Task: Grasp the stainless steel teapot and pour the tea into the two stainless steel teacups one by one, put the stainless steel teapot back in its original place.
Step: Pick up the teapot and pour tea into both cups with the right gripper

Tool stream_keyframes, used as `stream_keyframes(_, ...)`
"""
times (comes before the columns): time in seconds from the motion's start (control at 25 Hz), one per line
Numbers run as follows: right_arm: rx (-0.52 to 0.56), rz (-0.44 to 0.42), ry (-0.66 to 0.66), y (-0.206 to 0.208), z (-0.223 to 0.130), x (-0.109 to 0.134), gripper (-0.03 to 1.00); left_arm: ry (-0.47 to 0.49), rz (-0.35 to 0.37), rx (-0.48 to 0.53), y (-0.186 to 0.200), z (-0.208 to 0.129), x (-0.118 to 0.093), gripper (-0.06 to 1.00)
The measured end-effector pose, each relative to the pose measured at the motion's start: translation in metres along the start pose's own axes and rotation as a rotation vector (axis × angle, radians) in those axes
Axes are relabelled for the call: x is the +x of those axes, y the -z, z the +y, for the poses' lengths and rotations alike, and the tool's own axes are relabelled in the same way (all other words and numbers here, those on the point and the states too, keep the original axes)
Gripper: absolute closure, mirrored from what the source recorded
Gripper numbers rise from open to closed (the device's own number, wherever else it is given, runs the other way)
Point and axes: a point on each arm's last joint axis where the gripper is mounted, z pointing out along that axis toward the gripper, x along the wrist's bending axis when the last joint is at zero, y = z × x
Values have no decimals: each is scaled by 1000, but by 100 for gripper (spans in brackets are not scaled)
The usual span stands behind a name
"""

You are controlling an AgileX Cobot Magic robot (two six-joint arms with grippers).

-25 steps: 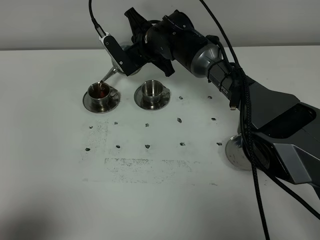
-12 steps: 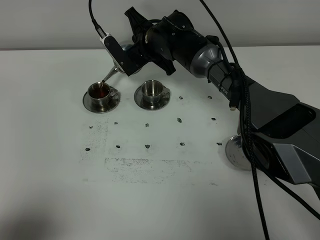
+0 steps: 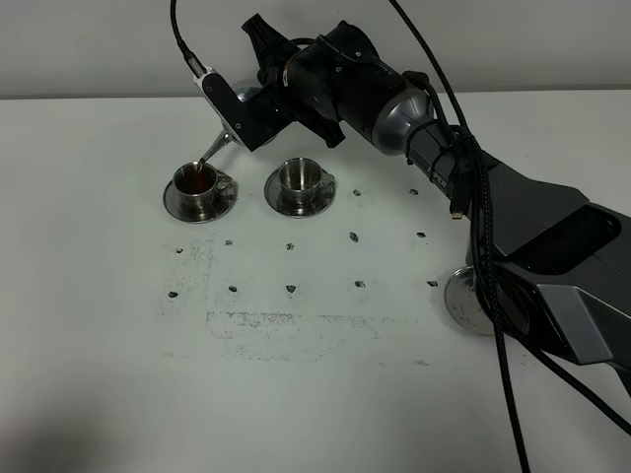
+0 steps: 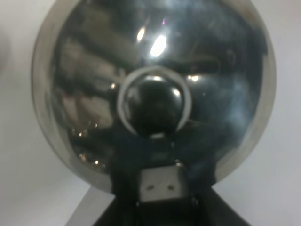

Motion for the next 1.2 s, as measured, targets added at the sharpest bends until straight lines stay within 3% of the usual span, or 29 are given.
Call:
stream_keyframes(0.68,0,-9,-1,0,0,-1,76,1,0,0,0,0,0,45)
stream_keyframes(1.2,-74,20,-117,-2,-4,4,76,1,0,0,0,0,0,45)
